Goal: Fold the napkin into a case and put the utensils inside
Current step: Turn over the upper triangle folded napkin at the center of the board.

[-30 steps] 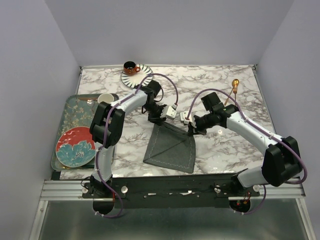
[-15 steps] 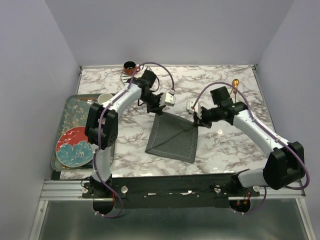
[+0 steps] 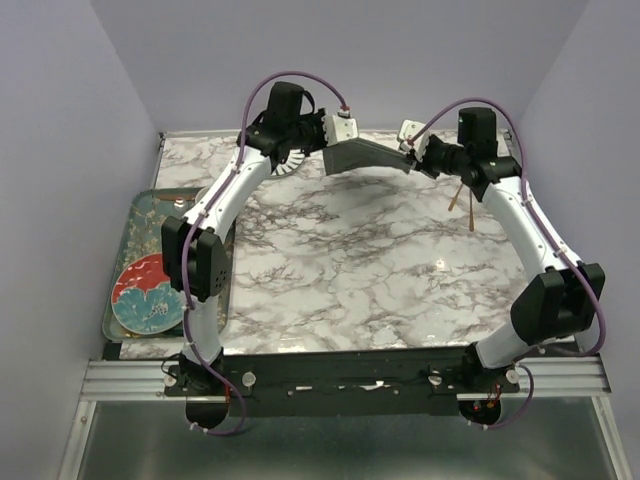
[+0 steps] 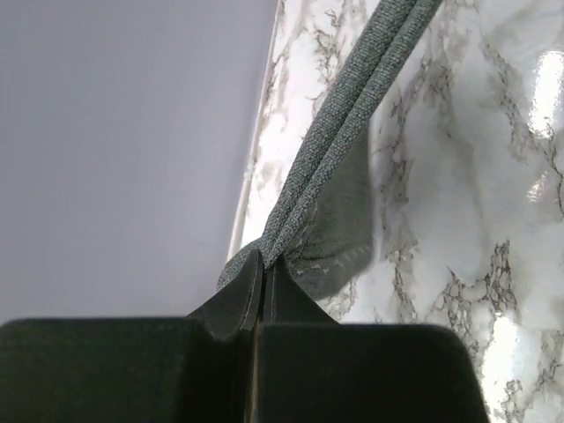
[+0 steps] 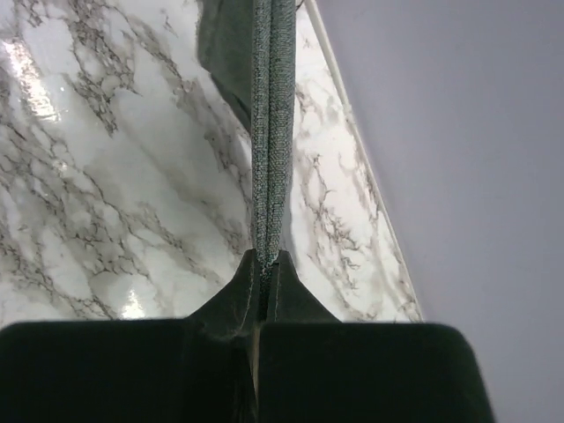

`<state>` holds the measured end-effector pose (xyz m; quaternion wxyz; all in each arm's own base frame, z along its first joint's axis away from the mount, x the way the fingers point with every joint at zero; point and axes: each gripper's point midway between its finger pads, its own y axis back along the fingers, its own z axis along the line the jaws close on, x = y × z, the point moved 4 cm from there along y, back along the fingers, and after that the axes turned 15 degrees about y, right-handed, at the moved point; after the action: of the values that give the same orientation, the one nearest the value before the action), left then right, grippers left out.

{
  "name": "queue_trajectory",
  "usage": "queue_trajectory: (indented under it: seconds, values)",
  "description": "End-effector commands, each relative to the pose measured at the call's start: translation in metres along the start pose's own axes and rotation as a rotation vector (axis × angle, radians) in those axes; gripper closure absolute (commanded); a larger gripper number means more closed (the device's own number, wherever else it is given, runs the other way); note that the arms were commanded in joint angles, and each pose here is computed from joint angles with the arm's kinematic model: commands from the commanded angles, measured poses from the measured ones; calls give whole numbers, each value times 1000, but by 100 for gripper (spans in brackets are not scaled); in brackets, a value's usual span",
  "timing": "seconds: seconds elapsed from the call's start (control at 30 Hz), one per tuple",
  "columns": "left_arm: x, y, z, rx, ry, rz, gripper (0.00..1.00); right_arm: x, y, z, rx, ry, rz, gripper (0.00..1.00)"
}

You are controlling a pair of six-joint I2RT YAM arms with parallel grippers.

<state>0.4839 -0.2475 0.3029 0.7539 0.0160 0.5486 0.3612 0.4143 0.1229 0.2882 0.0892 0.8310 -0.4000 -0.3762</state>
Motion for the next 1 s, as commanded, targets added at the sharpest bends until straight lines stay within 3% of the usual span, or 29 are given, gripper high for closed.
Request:
queue_trajectory:
  seconds: [0.0, 0.13, 0.33, 0.63, 0.97]
  values:
    - [16, 15, 13, -185, -50, 9, 100, 17, 4, 15, 0, 103, 30, 99]
    - [81, 13, -71, -114, -54, 105, 100, 35, -7, 66, -66, 171, 29, 99]
    - [120, 23, -181, 38, -31, 171, 100, 47, -3, 157, -240, 222, 28, 99]
    - [145, 42, -264, 175, 99, 275, 100, 40, 17, 247, -459, 249, -4, 99]
    - [154, 57, -313, 315, 157, 357, 100, 32, 29, 294, -586, 254, -38, 98]
